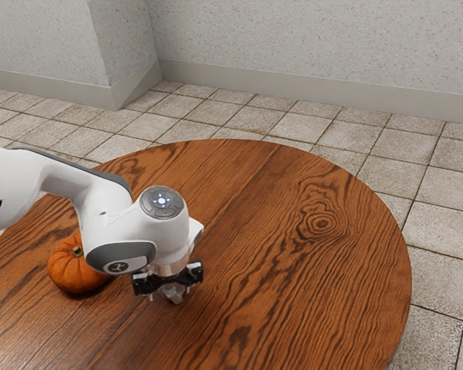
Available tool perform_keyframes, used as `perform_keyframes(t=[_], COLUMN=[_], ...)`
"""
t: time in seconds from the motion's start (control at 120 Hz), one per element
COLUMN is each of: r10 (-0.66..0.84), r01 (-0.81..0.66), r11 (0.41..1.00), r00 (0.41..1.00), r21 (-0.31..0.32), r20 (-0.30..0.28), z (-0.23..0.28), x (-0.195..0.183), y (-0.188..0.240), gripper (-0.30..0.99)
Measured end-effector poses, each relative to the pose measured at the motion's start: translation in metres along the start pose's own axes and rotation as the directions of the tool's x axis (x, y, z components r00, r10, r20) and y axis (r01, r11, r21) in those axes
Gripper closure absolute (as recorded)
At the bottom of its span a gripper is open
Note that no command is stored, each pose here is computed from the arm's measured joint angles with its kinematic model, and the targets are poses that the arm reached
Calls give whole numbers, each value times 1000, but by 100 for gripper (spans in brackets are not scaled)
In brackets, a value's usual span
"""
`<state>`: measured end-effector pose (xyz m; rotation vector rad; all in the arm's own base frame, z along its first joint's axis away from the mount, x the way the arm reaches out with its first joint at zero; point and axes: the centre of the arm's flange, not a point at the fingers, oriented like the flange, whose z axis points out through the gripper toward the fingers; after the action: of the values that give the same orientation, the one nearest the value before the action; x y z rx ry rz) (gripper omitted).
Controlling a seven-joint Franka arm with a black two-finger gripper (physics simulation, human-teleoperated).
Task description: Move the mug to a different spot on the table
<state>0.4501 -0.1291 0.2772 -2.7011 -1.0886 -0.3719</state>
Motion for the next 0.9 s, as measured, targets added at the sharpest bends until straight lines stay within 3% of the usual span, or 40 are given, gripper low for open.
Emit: perform_keyframes(t=[0.542, 0.775, 0.9], r10=[-3, -1, 13], r01=[3, 2, -8], r11=[1000, 1000, 998], r00=[1000, 999, 998], r21=[-27, -19, -65], r20=[-3, 45, 65], z=[-4, 10, -2], x=[-2, -27, -48], y=[1, -7, 6], gripper=[14, 14, 14])
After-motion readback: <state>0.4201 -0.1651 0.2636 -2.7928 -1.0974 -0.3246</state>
